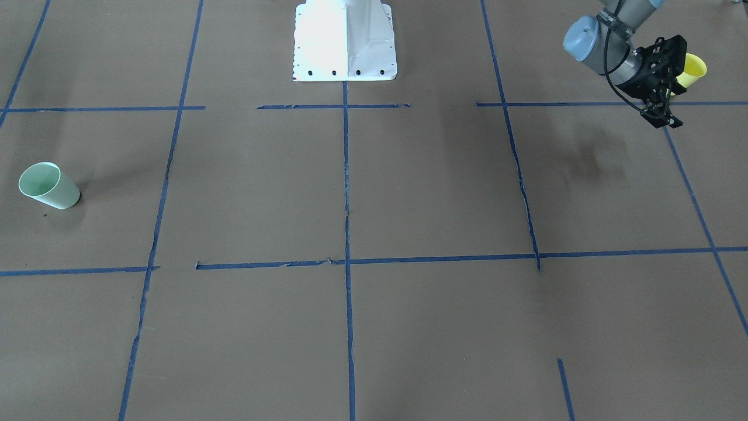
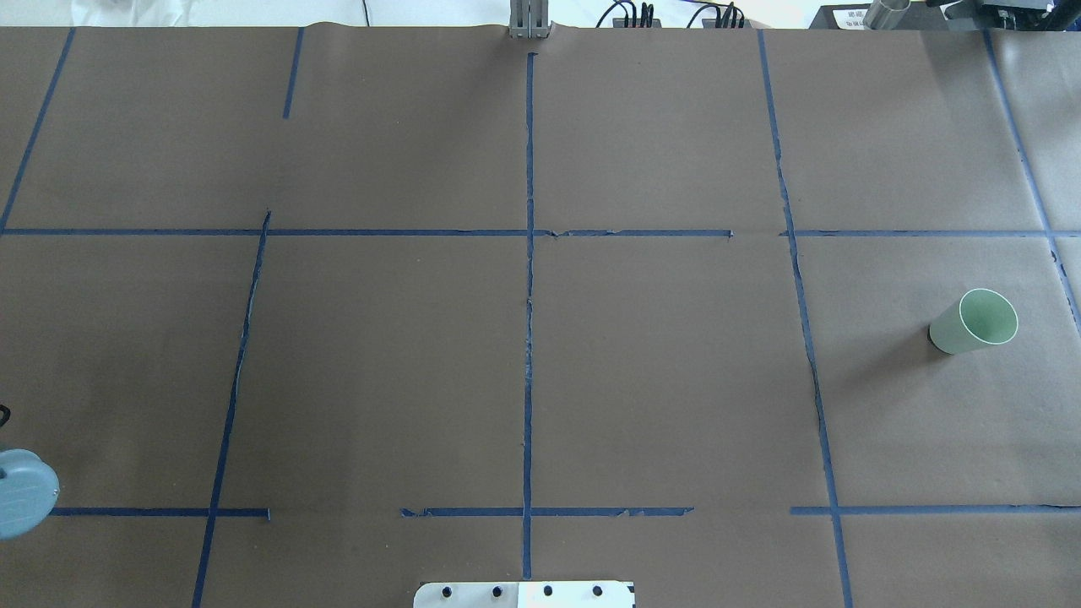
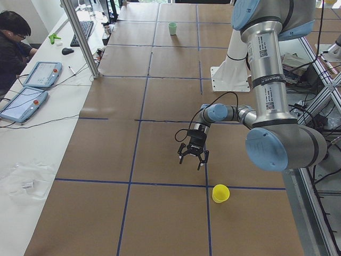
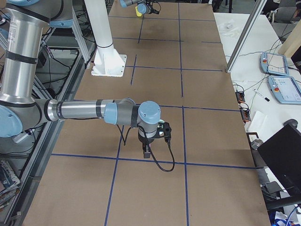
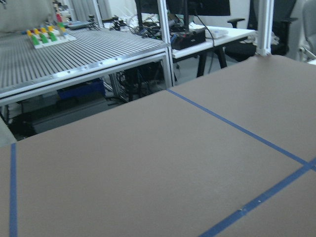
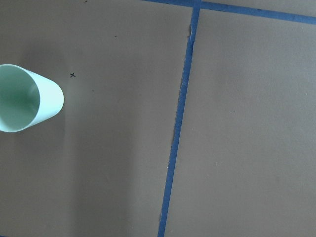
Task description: Transfer and stack yellow cup on green cup
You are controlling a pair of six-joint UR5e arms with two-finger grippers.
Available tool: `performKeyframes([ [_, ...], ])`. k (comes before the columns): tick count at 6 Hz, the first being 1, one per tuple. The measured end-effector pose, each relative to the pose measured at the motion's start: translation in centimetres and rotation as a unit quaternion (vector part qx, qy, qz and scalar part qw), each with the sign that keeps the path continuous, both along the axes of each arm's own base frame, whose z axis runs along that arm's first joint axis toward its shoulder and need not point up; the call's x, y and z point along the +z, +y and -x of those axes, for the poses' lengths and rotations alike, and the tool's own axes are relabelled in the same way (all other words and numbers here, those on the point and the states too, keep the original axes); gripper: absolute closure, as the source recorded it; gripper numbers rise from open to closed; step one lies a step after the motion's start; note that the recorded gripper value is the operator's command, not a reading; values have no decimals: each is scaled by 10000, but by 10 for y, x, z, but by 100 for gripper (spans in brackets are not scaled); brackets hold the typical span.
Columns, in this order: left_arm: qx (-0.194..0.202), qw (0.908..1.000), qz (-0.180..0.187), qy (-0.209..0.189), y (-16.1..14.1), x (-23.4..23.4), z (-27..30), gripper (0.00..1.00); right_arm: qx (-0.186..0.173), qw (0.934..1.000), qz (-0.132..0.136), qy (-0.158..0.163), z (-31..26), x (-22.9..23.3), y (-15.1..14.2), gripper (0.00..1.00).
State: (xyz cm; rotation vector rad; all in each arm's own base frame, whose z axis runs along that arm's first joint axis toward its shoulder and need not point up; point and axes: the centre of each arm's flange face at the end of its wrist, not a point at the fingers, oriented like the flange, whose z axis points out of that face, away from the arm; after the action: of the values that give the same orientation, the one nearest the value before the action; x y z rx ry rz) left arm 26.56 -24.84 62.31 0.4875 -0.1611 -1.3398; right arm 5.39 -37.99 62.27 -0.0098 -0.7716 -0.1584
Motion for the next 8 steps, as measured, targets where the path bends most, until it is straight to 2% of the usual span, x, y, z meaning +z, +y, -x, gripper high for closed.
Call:
performKeyframes([
  [2,-767,9971,19,-5,45,7,-25,0,-9,10000,-16,5,0,-1,0,0],
  [4,-1265,9920,-15,-5,94,17,-41,0,-11,10000,-31,9,0,-2,-1,0],
  [6,-1443,9889,-68,-358,108,50,-35,0,-4,10000,-26,9,0,-2,-1,0],
  [8,-1388,9881,-119,-653,109,77,-17,0,0,10000,-23,10,0,-2,-1,0],
])
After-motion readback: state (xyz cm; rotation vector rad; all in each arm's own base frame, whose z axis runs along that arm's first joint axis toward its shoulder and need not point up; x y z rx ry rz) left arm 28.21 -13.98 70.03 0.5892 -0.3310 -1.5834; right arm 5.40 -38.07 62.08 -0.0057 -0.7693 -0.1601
